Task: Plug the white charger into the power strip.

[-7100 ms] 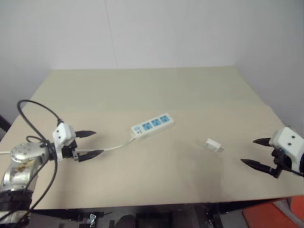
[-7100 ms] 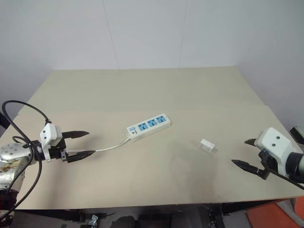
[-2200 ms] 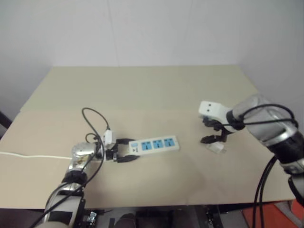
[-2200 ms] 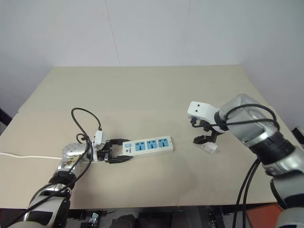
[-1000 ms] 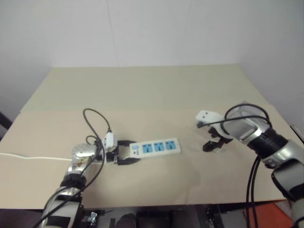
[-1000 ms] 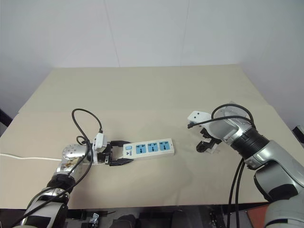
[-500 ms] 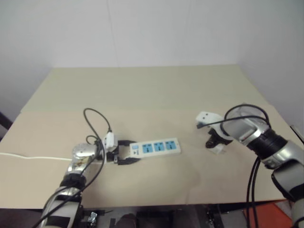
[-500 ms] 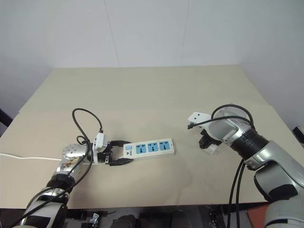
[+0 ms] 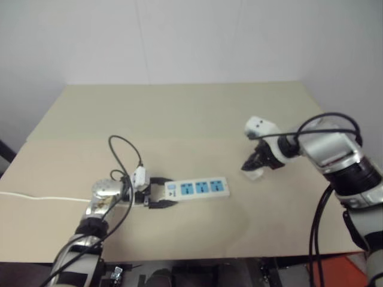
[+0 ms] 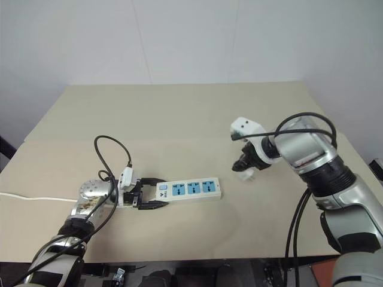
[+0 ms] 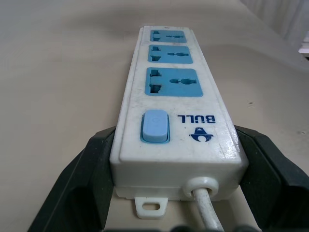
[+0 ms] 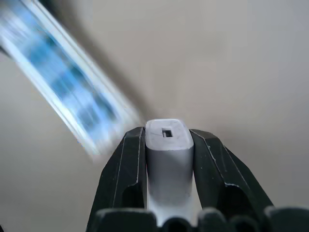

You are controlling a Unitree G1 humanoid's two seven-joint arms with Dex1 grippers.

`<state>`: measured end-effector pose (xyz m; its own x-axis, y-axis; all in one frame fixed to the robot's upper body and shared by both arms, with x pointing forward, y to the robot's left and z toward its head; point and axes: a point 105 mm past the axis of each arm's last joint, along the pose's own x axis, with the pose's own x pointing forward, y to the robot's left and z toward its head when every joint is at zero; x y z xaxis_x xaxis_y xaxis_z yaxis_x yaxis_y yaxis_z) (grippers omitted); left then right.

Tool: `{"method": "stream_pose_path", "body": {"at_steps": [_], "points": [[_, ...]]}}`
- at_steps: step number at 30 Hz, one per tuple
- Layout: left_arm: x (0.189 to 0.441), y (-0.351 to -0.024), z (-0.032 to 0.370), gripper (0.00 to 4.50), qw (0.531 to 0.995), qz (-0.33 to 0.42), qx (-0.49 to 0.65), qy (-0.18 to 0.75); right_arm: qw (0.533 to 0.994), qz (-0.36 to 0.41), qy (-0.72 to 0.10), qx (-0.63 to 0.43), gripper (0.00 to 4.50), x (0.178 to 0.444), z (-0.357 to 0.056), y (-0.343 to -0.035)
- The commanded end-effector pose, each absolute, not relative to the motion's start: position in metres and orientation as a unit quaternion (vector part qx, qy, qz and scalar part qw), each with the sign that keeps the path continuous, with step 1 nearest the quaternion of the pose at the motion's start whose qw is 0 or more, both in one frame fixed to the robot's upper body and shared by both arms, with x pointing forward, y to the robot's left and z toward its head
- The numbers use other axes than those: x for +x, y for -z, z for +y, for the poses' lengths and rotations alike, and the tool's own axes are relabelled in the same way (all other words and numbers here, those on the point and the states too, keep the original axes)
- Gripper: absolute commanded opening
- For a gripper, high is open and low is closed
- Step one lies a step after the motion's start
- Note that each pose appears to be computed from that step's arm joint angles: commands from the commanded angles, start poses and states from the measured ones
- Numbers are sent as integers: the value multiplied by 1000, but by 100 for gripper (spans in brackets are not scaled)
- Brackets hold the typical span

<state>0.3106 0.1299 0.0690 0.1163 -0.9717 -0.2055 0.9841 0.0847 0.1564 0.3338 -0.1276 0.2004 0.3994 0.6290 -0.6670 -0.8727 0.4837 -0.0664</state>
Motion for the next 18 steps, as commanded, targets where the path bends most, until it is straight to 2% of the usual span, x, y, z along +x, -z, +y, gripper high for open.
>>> {"method": "stream_pose_path", "body": {"at_steps": [1, 4, 8, 18], "points": [[306, -66, 125, 327, 708, 37, 150, 689, 811, 141, -551, -140, 111, 325, -96, -228], [307, -66, 123, 327, 707, 38, 144, 691, 792, -3, -609, -48, 111, 313, -73, -235], [307, -65, 123, 327, 708, 42, 140, 691, 782, -94, -616, 15, 111, 305, -56, -226], [308, -63, 129, 327, 702, 60, 137, 696, 770, -118, -627, 16, 111, 305, -42, -174]]}}
